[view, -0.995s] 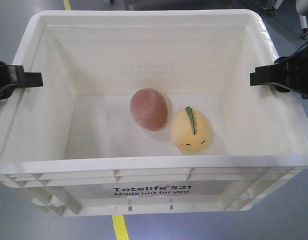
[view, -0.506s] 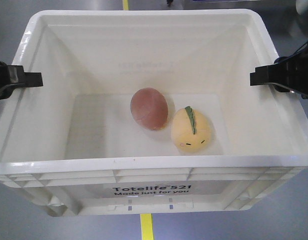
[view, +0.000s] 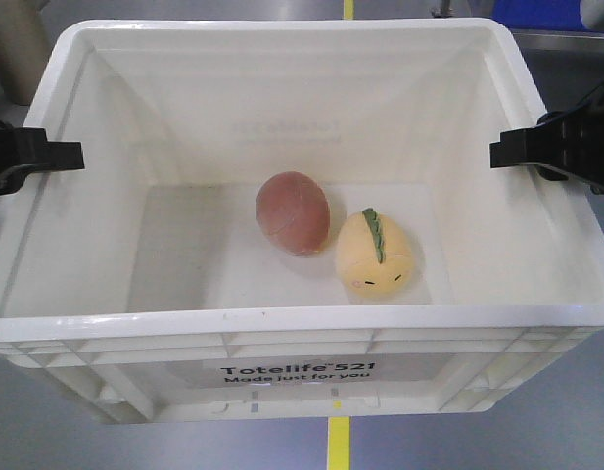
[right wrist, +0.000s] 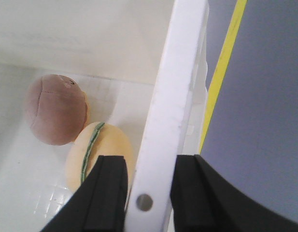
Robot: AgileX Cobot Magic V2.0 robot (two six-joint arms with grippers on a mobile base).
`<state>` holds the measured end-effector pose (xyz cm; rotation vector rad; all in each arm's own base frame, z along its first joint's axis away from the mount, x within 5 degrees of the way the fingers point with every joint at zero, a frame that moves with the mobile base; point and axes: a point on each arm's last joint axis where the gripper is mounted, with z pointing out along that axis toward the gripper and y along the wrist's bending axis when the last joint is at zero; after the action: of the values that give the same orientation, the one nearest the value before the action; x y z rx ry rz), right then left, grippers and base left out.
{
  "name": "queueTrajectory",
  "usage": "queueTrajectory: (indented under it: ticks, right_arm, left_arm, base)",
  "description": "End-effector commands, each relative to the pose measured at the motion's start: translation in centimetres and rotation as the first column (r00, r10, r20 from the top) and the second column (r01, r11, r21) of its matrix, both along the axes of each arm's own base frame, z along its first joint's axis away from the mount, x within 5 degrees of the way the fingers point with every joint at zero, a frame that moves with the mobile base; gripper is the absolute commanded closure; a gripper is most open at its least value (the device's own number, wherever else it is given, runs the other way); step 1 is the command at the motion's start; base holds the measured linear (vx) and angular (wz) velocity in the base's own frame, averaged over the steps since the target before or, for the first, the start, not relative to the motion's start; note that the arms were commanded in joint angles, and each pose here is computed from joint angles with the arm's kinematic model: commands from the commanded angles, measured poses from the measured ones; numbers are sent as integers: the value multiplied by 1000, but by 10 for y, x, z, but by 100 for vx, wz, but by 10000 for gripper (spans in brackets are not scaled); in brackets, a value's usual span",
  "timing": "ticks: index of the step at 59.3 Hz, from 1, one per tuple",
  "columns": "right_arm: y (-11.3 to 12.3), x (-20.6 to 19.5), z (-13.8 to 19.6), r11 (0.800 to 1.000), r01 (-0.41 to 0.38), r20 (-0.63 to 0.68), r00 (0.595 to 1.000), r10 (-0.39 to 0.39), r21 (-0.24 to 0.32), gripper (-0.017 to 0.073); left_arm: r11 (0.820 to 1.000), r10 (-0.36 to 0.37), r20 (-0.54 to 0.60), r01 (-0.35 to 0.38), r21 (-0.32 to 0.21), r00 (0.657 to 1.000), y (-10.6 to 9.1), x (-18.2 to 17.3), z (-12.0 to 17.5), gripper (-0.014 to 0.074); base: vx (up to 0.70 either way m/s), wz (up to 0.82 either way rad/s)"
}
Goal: Place moving items into box and shelve
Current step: 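Hold the tote by both rims while the base drives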
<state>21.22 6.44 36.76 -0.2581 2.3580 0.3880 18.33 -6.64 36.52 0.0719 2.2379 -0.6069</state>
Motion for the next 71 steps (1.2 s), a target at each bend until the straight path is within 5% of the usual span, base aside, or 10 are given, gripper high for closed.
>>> queueTrajectory:
  ticks: [1, 71]
  right_arm:
    - [2, -1, 29, 995, 9, 166, 986, -26, 102, 564]
    - [2, -1, 29, 995, 9, 166, 986, -26, 102, 564]
  left_arm:
    - [992, 45, 160, -26, -120, 986, -2, -2, 31, 597]
    - [992, 45, 161, -26, -120, 986, -2, -2, 31, 597]
  base:
    - [26, 38]
    - [34, 9]
